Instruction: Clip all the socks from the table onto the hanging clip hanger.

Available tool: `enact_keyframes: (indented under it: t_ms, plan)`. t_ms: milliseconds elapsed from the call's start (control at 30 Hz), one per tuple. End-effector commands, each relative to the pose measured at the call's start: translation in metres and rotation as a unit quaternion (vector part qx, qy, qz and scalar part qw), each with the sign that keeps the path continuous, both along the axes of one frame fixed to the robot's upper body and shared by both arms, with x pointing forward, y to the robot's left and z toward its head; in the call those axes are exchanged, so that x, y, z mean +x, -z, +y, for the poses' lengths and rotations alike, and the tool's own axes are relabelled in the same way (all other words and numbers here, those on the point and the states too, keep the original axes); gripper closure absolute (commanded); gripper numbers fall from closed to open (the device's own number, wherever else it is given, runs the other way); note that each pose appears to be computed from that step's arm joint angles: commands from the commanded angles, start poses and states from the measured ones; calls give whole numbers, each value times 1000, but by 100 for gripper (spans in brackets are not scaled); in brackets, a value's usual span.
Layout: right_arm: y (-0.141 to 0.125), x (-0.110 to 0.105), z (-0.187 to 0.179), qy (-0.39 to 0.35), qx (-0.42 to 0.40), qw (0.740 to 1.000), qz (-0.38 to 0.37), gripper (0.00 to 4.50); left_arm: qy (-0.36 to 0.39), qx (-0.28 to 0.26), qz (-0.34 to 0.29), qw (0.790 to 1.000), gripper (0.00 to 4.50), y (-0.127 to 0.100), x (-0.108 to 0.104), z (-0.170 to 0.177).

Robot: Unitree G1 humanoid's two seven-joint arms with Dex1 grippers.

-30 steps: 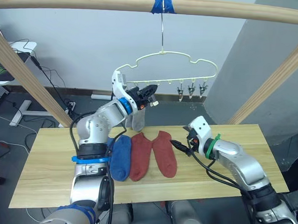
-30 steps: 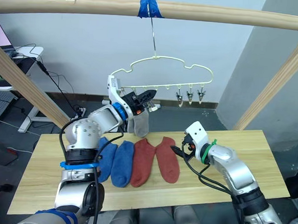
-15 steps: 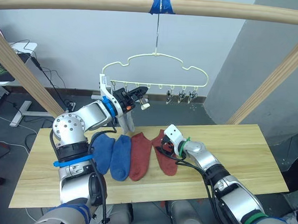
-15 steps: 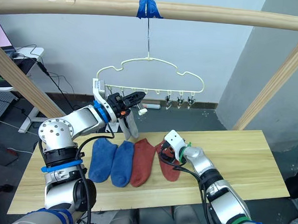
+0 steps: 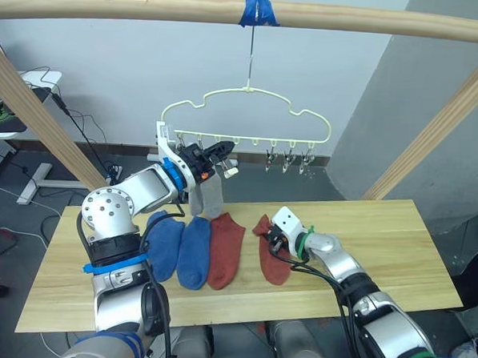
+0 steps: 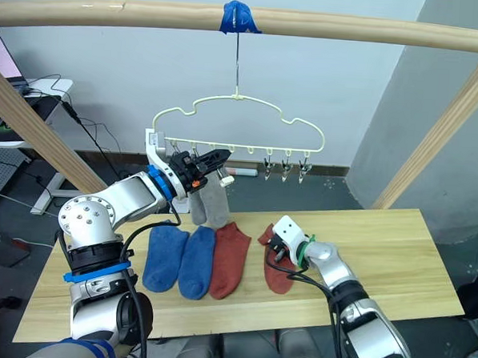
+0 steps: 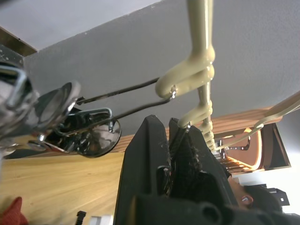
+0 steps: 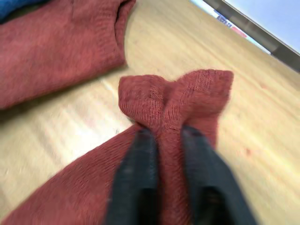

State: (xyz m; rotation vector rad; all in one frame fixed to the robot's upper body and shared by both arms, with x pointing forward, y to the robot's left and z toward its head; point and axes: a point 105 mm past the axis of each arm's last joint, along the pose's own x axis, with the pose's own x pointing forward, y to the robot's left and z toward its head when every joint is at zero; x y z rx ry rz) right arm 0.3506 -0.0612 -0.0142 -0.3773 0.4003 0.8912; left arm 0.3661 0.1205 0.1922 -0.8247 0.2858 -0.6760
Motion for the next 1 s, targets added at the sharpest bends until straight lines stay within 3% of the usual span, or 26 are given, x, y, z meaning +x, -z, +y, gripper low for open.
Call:
enact_keyframes:
  t_ms: [33,200,300,500,633,1000]
  plan:
    - [-24,-3,4,-9,43,999,-19,449,-3,5,6,1000,443,4,-2,0]
    - [-109,-16,21,-25,187,979,-79,449,6,2,11,1000,443,7,-3,-5]
    - [-138,-35,30,-57,218,971,-84,449,11,6,12,1000,443,8,-4,-8]
    - [-153,-49,37,-83,200,971,-100,449,16,13,10,1000,443,10,-4,-10]
    - [-169,-46,45,-79,210,968,-110,449,17,14,7,1000,443,9,-2,-12]
    - [-182,-45,53,-86,218,965,-116,449,15,21,3,1000,443,10,-2,-11]
